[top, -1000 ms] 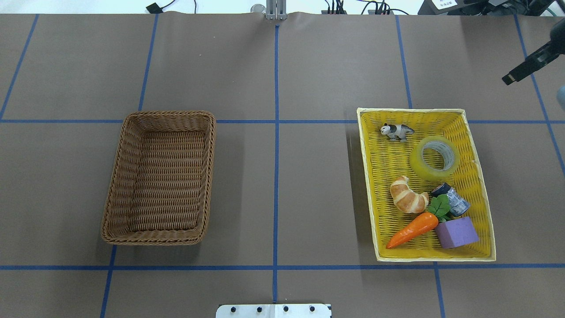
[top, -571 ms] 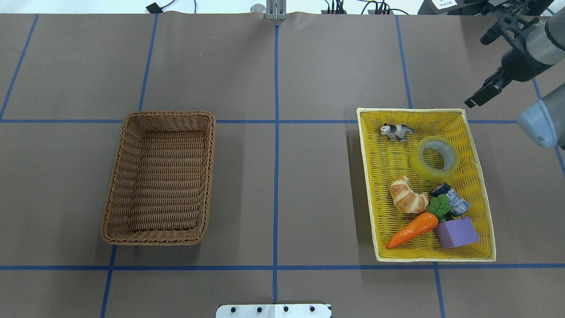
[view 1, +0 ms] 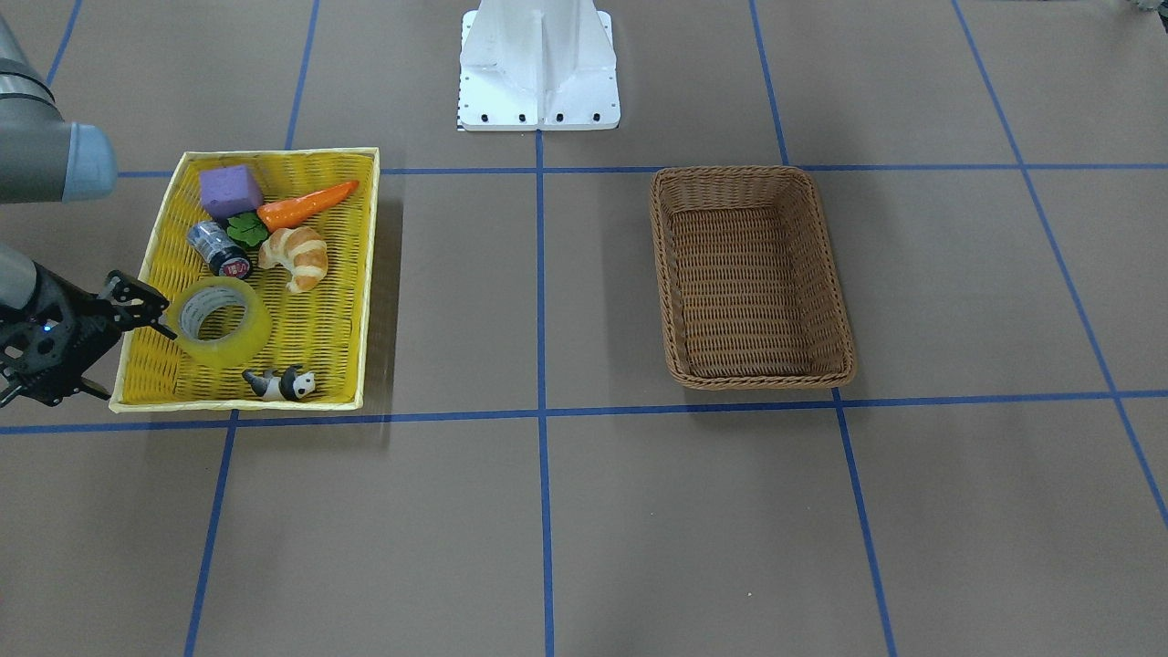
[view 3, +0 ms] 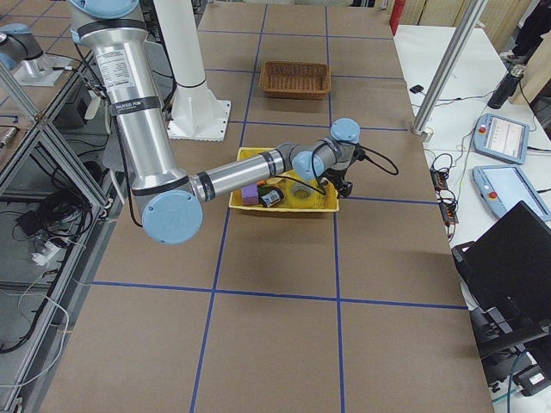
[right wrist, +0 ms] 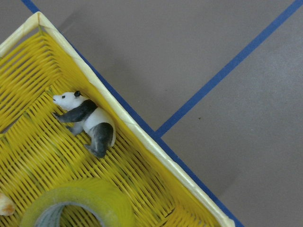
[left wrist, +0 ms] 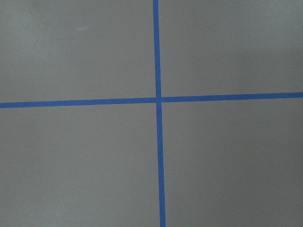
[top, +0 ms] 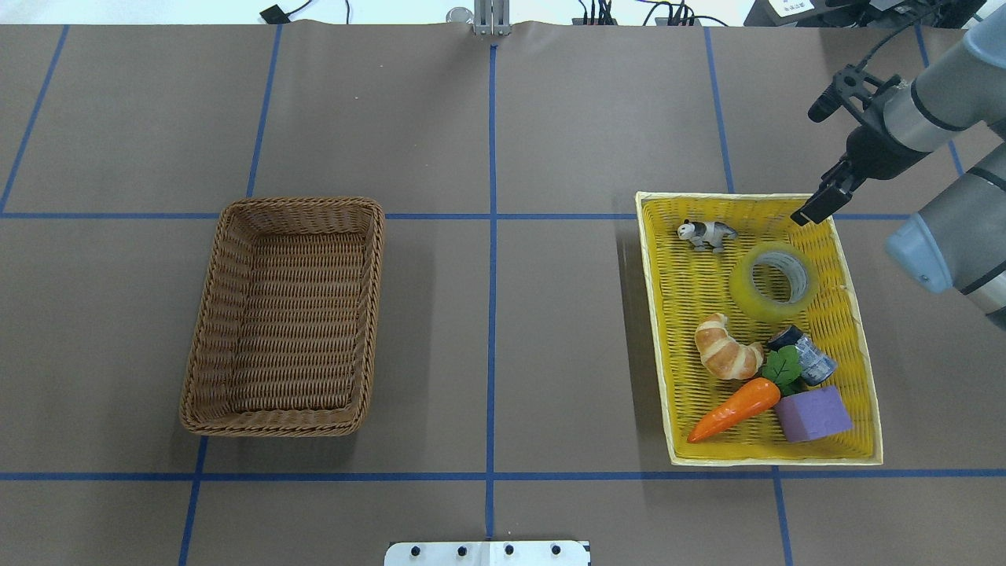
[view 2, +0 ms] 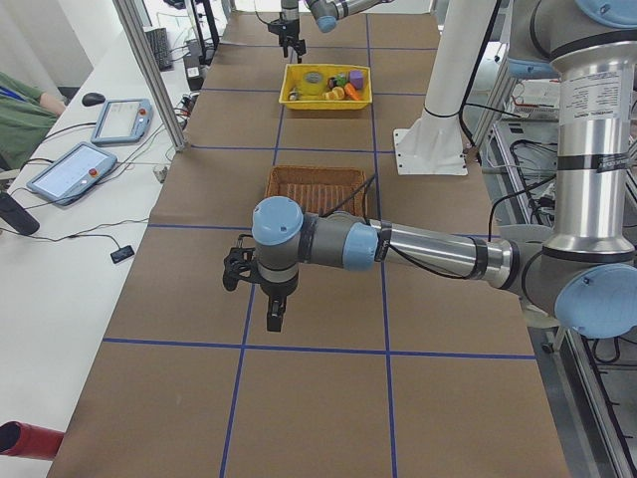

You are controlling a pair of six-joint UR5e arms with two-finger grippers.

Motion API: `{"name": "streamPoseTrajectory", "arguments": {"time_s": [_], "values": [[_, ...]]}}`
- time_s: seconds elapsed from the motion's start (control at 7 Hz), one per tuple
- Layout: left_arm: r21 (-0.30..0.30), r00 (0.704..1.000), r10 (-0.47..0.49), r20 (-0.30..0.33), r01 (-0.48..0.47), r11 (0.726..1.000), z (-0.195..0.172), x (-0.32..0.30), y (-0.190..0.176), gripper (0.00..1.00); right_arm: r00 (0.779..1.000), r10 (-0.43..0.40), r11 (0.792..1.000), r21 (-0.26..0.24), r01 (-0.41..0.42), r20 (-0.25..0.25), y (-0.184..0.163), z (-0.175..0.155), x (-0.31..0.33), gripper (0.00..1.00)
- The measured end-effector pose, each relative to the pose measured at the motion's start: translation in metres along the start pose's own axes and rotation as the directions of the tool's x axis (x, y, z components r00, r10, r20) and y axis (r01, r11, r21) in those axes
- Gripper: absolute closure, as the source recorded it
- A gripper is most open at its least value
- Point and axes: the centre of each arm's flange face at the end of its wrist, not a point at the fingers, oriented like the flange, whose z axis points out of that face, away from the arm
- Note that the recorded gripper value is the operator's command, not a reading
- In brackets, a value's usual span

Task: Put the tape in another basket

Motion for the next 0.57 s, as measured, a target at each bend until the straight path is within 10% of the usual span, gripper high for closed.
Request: {"name": "streamPoseTrajectory", "arguments": {"time_s": [0.57], "values": [[0.009,1.000,0.010,-0.001,-0.010,1.000,0.000,0.000,-0.001,0.01,1.000,0.006,0.998,-0.070,-0.004,0.029,0.007,0.040,-0.007,0.32]]}}
